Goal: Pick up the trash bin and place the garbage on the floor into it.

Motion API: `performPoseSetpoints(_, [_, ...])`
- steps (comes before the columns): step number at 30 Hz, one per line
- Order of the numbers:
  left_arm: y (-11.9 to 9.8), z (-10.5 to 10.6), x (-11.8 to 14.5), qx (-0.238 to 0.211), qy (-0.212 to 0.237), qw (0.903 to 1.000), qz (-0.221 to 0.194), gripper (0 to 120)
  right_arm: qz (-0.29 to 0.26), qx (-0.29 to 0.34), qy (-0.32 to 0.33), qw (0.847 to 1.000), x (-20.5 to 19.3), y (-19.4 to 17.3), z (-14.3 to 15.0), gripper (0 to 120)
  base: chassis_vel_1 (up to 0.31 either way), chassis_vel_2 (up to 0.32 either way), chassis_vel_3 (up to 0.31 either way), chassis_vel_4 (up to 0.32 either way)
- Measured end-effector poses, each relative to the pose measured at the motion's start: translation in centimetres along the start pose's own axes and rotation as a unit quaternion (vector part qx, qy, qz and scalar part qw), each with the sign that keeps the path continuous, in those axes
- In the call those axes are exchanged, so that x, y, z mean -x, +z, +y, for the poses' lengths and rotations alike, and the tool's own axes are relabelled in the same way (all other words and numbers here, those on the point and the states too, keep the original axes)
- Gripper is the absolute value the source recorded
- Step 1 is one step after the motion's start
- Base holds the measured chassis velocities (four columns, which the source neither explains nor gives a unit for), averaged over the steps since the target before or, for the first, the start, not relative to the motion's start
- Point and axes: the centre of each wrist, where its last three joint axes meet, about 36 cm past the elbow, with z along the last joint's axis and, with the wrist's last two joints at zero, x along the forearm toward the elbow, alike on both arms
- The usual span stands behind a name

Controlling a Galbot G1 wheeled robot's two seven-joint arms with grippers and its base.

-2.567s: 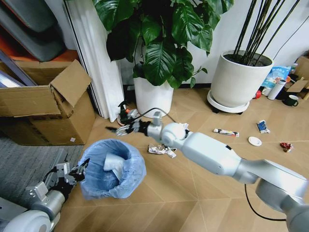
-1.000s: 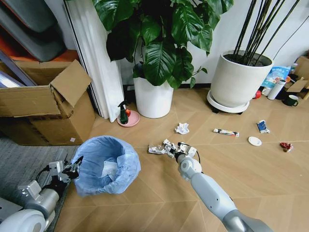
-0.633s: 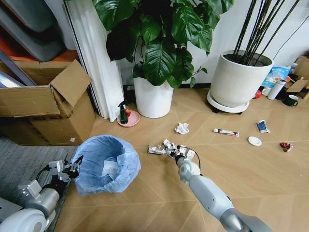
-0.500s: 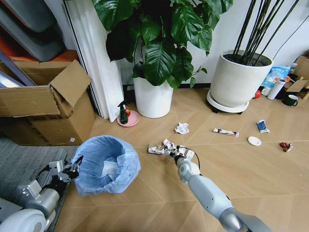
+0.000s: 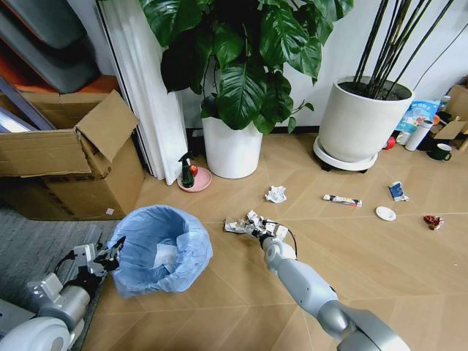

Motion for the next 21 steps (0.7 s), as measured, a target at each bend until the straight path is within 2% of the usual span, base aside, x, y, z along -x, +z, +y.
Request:
performPoseSetpoints(19, [-0.2, 0.2, 0.4, 0.0, -0.002, 1.0, -0.005, 0, 0.002, -0.001, 0.01, 1.0, 1.6, -1.4, 0.8, 100, 0.0, 0.0, 0.0, 0.0])
performPoseSetpoints(21, [-0.2, 0.3, 0.6, 0.0, -0.001, 1.0, -0.006, 0, 0.007, 0.003, 0.013, 1.0, 1.8, -1.4, 0.7, 94, 0.0, 0.0, 0.0, 0.0])
